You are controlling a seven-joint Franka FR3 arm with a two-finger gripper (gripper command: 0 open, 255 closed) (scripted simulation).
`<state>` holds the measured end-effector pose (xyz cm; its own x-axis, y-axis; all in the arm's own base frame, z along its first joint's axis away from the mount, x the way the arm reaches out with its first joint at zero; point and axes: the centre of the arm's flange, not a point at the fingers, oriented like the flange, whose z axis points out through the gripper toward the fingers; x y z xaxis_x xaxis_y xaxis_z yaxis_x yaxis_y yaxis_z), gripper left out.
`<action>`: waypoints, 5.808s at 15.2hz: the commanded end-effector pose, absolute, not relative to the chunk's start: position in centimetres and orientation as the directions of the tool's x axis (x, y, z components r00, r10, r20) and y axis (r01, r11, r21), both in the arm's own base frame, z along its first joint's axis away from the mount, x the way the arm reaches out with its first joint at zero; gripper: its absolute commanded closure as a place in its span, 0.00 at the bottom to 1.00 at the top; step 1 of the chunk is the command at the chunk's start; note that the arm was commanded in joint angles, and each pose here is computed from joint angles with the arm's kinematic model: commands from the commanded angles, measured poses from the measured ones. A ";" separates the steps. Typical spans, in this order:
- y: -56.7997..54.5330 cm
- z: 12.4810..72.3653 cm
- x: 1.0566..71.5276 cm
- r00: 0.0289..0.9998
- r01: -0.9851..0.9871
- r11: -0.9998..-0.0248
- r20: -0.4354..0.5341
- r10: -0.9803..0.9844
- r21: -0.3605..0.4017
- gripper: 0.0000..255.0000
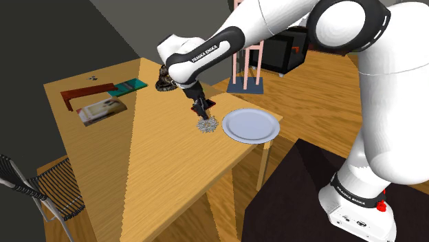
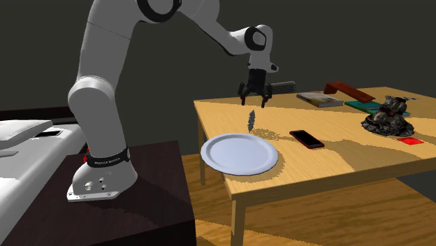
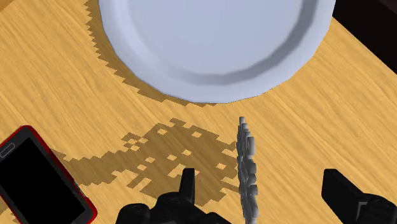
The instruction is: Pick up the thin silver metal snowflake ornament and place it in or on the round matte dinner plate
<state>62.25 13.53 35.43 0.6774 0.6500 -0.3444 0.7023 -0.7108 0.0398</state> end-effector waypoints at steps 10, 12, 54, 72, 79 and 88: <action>13.8 30.4 62.3 0.643 0.734 -0.679 -0.355 0.679 0.029 0.00; 13.8 30.4 62.3 0.643 0.734 -0.679 -0.355 0.679 0.029 0.00; 2.3 40.7 53.5 0.643 0.734 -0.679 -0.355 0.679 0.029 1.00; -3.8 35.1 48.9 0.643 0.734 -0.679 -0.355 0.679 0.029 1.00; -3.8 32.1 48.9 0.643 0.734 -0.679 -0.355 0.679 0.029 1.00; -3.8 32.1 48.9 0.643 0.734 -0.679 -0.355 0.679 0.029 0.00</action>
<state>48.87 -3.77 32.12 0.6426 0.6791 -0.3547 0.7336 -0.6789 0.0294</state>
